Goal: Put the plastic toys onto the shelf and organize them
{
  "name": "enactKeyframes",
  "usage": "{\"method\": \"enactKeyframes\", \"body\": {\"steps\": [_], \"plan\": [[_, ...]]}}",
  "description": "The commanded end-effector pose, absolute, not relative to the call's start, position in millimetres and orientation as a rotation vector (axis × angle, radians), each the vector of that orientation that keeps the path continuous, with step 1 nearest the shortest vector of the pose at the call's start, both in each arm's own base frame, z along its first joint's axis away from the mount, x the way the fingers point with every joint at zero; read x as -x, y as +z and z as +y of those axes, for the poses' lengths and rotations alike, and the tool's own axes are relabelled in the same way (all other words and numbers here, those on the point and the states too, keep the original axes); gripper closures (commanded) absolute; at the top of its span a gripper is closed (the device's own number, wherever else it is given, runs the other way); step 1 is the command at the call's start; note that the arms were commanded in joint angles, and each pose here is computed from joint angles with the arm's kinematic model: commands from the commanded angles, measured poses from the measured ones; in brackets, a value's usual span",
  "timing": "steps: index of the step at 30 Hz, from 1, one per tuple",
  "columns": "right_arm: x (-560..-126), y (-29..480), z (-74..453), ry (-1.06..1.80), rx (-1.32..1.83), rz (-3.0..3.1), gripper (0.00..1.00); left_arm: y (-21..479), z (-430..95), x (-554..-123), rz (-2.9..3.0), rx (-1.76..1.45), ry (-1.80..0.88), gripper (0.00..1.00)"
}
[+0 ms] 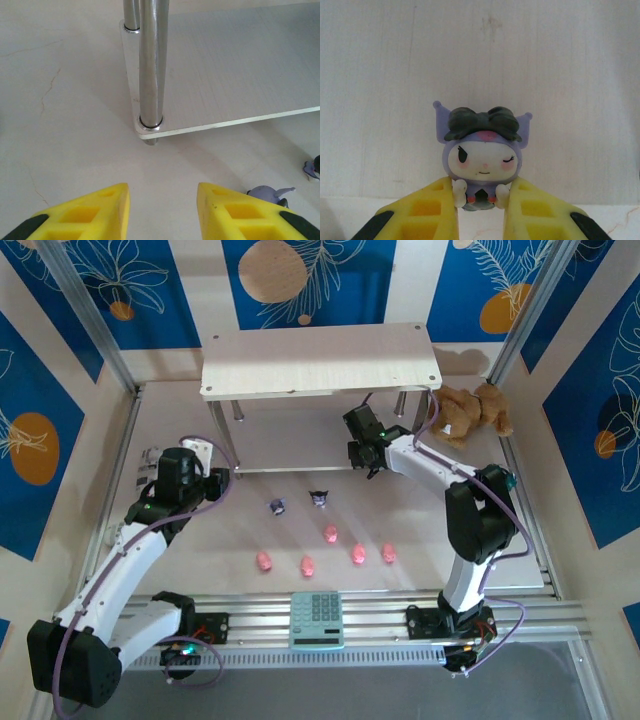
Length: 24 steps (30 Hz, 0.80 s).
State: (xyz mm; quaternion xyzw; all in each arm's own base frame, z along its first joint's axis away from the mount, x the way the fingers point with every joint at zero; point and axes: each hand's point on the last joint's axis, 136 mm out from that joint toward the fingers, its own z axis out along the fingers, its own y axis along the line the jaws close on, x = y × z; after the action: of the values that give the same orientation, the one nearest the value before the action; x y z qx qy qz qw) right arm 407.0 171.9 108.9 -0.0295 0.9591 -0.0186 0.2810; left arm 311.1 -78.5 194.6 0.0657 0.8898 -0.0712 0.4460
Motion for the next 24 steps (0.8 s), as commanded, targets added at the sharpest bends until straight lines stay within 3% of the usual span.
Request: {"method": "enactKeyframes", "body": {"steps": [1, 10, 24], "plan": [[-425.3, 121.0, 173.7, -0.050, 0.090, 2.513, 0.78, 209.1, -79.3, -312.9, 2.176, -0.173, -0.164, 0.60], [-436.0, 110.2, 175.1, -0.037, 0.088, 2.550, 0.77, 205.2, -79.6, -314.5, 2.192, -0.176, -0.160, 0.58], [-436.9, 96.5, 166.8, -0.017, 0.036, 2.608, 0.68, 202.0, -80.6, -318.2, 2.203, -0.176, -0.158, 0.54]]}}
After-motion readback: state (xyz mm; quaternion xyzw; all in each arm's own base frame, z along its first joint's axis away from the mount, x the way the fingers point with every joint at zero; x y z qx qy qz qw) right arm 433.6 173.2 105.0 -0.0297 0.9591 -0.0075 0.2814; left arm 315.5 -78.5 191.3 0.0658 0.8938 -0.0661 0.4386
